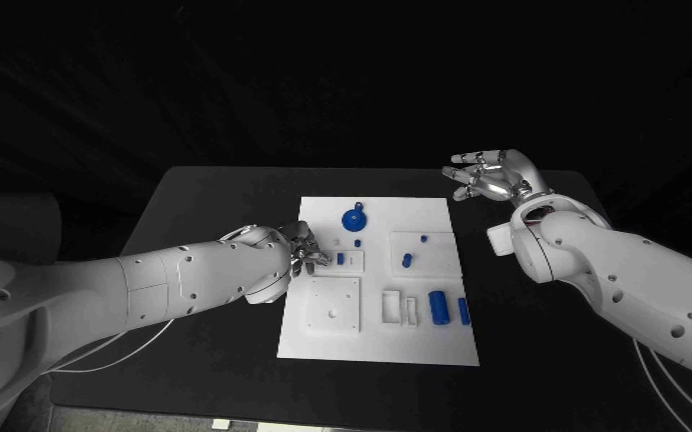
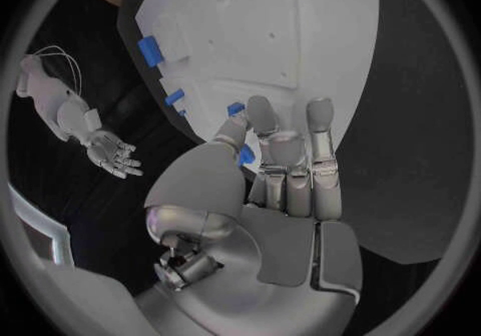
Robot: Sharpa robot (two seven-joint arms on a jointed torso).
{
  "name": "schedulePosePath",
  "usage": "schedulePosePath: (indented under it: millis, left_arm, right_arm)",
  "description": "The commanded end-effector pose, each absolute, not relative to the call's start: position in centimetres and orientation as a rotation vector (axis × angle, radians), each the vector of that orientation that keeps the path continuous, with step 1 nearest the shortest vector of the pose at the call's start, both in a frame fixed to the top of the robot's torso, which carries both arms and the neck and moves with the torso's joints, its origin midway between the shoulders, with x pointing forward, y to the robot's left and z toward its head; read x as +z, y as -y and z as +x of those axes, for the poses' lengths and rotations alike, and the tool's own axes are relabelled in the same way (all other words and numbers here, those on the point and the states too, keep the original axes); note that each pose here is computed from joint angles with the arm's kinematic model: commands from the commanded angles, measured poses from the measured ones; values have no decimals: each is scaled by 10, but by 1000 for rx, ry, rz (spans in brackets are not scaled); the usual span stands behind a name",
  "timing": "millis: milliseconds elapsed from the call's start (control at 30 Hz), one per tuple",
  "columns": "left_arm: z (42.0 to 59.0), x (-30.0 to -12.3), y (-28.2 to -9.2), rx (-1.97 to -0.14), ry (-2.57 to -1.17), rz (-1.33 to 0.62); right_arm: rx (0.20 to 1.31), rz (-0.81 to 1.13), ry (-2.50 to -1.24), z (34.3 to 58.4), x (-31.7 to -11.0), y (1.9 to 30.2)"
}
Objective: Assemble the parts on the task board
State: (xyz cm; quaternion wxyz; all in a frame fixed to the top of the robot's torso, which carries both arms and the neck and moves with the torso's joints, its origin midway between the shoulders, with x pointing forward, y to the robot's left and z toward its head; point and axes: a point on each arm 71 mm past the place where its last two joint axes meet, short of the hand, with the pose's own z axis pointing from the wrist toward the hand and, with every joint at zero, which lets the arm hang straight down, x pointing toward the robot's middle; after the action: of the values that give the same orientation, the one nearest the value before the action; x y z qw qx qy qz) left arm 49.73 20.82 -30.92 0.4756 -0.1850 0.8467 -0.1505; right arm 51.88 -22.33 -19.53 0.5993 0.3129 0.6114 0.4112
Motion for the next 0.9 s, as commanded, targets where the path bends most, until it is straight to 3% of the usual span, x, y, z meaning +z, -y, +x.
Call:
schedulePosePath:
  millis: [33,900]
  left_arm:
    - [496,-310,-208,-363,-2071,-483]
    - [500,-311,-213,-323,-2051,-514]
  right_arm:
    - [964,715,-1431,518,-196,221]
    - [965,715,-1433,519,-196,220]
